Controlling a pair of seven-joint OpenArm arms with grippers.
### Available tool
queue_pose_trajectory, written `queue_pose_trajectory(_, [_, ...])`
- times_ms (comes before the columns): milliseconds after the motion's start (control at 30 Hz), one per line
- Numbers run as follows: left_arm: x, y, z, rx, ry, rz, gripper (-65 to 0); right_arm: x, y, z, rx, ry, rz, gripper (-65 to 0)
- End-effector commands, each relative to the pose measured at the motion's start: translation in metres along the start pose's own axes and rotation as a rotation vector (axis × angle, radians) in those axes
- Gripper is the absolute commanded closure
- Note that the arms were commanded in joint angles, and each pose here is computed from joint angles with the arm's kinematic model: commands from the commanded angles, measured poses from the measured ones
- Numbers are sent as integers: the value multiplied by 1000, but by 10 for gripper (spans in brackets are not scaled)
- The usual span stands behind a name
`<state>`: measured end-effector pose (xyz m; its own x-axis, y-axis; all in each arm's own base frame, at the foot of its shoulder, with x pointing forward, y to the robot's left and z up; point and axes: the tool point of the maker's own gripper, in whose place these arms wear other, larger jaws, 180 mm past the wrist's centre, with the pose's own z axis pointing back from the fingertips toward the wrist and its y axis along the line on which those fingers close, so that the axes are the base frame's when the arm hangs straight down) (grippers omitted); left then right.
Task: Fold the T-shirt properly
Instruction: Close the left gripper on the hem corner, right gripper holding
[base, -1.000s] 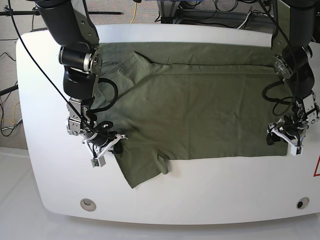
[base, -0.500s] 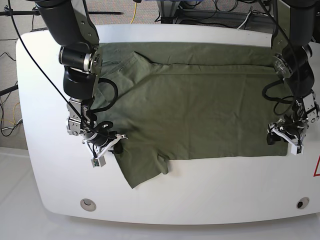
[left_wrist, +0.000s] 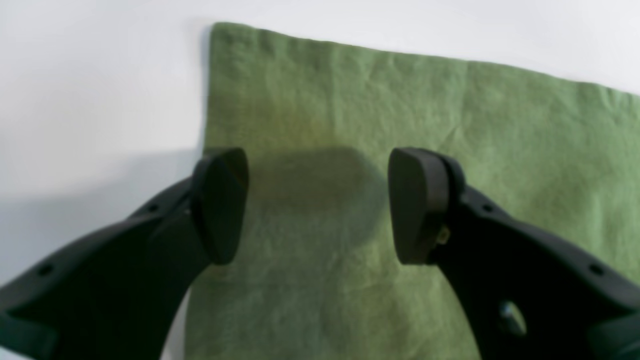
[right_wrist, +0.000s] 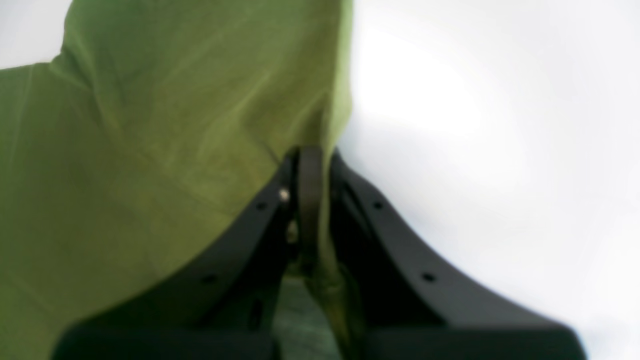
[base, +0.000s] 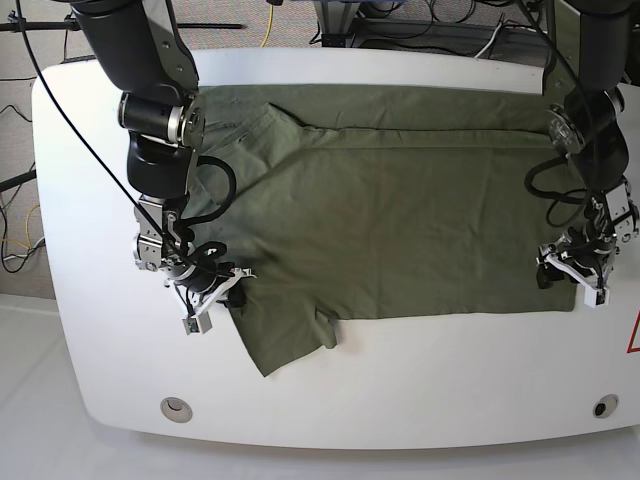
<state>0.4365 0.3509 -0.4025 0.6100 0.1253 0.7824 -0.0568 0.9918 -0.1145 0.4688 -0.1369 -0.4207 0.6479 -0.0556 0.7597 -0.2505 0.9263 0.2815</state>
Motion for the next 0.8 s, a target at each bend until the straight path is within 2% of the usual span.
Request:
queue_pose_trajectory(0, [27, 17, 7, 41, -69, -5, -414, 21, -1, 2, 5, -32, 21, 0])
queue_pose_trajectory(233, [25, 23, 10, 63, -71, -3, -415, 20, -1, 2, 6, -31, 21, 0])
queue_pose_trajectory(300, [8, 28, 11, 78, -37, -2, -415, 20, -2, 2, 1, -31, 26, 0])
queue_pose_trajectory(433, [6, 31, 13, 93, -37, -2, -415, 19, -3, 3, 1, -30, 26, 0])
queue_pose_trajectory(767, [5, 28, 12, 80, -41, -6, -415, 16, -2, 2, 3, -20, 25, 0])
